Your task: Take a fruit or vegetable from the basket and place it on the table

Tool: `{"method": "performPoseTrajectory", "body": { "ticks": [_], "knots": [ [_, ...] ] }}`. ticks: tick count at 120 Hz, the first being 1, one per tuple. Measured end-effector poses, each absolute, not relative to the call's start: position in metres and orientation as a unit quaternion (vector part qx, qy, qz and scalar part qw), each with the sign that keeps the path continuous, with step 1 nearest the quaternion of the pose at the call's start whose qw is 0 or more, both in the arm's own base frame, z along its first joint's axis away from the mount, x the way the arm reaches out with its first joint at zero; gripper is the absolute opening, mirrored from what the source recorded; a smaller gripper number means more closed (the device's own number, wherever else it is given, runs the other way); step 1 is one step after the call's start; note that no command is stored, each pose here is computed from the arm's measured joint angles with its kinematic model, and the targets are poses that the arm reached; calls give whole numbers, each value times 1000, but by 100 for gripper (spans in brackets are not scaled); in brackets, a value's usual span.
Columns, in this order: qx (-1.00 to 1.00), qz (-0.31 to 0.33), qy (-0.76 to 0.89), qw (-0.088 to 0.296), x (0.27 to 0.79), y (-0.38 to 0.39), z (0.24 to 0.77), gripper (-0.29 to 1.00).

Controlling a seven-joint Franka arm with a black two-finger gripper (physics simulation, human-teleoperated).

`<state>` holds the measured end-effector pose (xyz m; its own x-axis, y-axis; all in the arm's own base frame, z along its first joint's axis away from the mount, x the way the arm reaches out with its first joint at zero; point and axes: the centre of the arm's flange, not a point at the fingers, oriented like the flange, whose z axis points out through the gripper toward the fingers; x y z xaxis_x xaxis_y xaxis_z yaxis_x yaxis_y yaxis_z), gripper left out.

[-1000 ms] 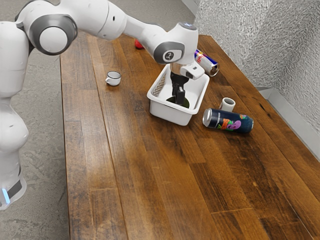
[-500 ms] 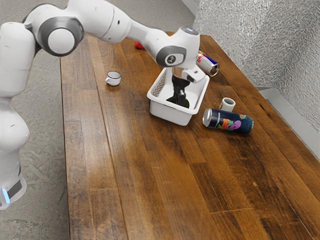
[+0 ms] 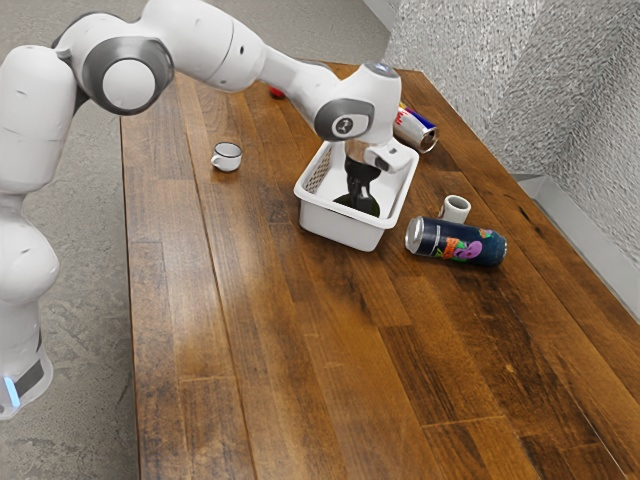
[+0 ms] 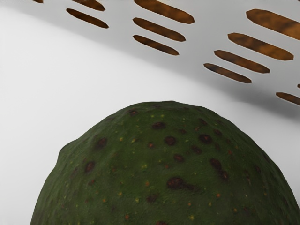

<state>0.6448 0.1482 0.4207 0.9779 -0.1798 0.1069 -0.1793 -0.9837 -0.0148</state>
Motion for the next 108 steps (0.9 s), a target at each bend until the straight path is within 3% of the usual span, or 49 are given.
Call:
{"method": "performPoseTrajectory", "body": {
  "ticks": [23,63,88,108],
  "knots": [
    [-995,-61,83,11,642,147,434,42],
    [-991,-77,83,77,605,109,552,42],
    [-971,-93,168,144,598,-32,669,43],
    [-959,-74,233,142,599,-118,668,43]
  ]
}}
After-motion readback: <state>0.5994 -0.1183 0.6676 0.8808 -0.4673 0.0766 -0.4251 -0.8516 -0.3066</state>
